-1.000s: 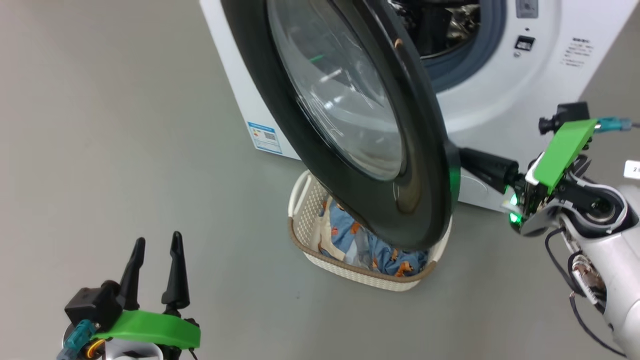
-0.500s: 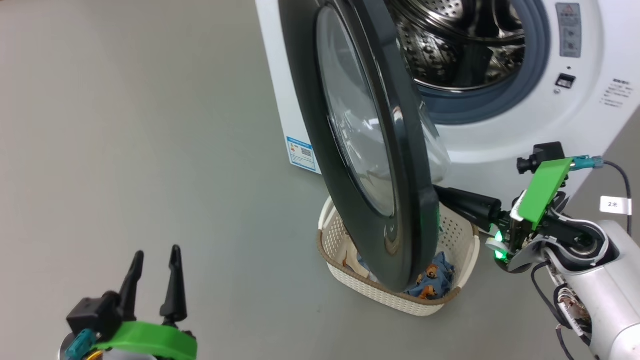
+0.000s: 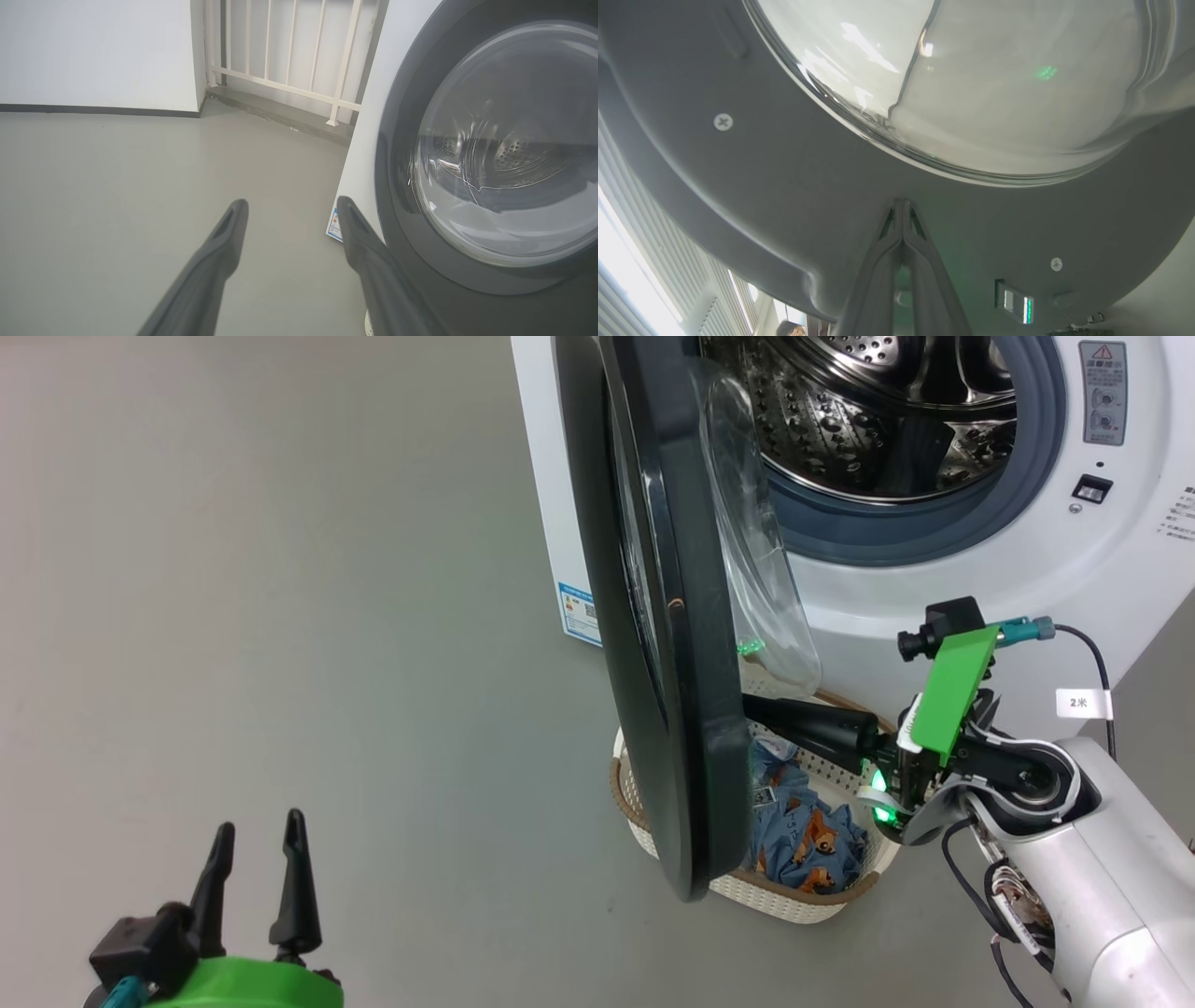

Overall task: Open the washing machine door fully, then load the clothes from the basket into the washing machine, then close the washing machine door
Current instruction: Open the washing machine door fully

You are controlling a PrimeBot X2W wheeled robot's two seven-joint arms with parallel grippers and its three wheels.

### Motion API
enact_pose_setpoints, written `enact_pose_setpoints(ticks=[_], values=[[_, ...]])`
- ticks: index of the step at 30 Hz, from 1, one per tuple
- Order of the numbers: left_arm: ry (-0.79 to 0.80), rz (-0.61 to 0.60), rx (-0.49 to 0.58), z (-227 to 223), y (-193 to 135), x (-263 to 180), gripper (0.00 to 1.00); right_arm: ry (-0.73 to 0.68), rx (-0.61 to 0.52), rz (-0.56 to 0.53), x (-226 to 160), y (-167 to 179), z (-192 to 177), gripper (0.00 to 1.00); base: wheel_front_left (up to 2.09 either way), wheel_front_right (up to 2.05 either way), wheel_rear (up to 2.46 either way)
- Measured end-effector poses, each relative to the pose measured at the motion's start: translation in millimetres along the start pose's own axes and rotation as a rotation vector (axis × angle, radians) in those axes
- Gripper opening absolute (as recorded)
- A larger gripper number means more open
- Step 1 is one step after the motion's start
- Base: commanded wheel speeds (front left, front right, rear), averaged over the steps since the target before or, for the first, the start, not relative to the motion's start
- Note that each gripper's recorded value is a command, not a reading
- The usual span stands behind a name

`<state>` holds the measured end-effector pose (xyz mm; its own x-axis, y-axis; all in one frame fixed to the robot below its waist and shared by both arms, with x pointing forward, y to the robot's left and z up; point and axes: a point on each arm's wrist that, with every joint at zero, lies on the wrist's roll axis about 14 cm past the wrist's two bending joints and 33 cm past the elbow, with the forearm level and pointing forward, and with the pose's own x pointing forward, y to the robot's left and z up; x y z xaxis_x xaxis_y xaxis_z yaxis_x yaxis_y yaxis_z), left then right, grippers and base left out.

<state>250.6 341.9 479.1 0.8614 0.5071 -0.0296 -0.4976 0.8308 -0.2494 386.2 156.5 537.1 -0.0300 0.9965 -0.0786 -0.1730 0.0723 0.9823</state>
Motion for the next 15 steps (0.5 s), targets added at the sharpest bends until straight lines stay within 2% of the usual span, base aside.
enact_pose_setpoints(ticks=[15], values=[[-0.010, 0.025, -0.010, 1.0, 5.9, -7.0, 1.00, 0.029, -0.005, 0.000, 6.7, 4.2, -5.9, 0.00, 0.00, 0.00, 0.00]])
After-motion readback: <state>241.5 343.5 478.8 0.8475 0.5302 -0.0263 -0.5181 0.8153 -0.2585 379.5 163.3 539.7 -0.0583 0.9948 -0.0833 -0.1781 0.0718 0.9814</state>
